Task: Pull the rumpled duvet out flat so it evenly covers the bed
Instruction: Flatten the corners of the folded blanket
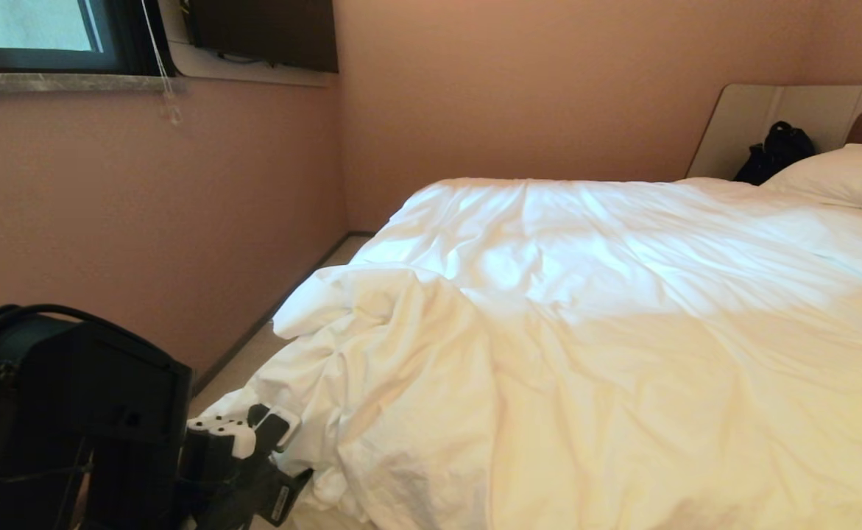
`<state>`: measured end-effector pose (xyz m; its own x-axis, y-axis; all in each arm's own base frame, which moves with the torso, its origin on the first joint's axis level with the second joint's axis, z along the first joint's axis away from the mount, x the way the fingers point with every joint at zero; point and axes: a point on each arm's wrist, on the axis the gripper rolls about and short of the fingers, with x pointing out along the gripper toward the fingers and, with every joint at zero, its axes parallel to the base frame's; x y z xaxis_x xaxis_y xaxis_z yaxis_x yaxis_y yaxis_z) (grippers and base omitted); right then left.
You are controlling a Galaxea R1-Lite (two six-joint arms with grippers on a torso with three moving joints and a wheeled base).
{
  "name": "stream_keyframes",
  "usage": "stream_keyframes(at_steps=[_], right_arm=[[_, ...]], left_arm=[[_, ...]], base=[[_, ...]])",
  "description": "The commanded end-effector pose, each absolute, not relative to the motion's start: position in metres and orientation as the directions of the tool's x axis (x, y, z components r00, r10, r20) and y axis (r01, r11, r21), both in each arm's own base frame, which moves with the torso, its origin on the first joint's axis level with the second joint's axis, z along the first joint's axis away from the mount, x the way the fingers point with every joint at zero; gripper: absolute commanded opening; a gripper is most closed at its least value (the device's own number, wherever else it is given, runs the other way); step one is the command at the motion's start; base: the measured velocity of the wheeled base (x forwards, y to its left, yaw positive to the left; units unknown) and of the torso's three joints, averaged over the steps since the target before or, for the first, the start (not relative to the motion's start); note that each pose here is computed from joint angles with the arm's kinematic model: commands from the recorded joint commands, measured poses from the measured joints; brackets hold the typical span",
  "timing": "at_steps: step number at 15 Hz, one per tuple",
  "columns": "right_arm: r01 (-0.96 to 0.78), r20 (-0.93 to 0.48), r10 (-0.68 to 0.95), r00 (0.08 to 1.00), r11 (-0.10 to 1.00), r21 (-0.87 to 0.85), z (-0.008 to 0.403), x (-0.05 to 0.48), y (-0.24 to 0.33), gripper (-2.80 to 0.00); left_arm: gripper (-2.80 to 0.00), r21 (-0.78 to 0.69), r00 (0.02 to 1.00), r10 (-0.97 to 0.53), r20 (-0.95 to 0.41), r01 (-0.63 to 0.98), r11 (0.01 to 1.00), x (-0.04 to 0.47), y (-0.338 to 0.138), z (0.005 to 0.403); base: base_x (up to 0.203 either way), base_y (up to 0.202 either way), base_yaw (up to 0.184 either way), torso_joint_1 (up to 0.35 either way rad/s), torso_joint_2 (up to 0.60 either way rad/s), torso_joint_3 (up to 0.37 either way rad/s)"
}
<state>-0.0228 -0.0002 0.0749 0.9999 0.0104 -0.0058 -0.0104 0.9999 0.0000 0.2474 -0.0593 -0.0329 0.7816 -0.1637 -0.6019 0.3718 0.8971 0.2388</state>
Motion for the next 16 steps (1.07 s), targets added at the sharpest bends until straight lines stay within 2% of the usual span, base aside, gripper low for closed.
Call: stream_keyframes(at_steps=[1,10,13,16], right_arm=[[-0.011,-0.008,0.011,1.000,1.000,0.000,0.075,-0.023,0.000,-2.80],[-0.011,-0.008,0.011,1.000,1.000,0.000,0.075,-0.023,0.000,-2.80],[-0.010,-0.008,0.010,1.000,1.000,0.000,0.075,-0.023,0.000,-2.80],[-0.011,-0.008,0.011,1.000,1.000,0.000,0.075,-0.023,0.000,-2.80]], left_arm=[[-2.80,0.245,0.818,-0.180,-0.546,0.361,0.900,0.246,-0.059,-0.019],[-2.80,0.237,0.829,-0.194,-0.525,0.362,0.902,0.216,-0.051,0.010],[-2.80,0.255,0.885,-0.173,-0.432,0.304,0.918,0.211,-0.042,0.036],[-2.80,0.271,0.940,-0.074,-0.333,0.171,0.947,0.209,-0.018,0.059]], base=[[0.000,0.000,0.000,0.000,0.00,0.000],[0.000,0.000,0.000,0.000,0.00,0.000],[0.000,0.000,0.000,0.000,0.00,0.000],[0.000,0.000,0.000,0.000,0.00,0.000]])
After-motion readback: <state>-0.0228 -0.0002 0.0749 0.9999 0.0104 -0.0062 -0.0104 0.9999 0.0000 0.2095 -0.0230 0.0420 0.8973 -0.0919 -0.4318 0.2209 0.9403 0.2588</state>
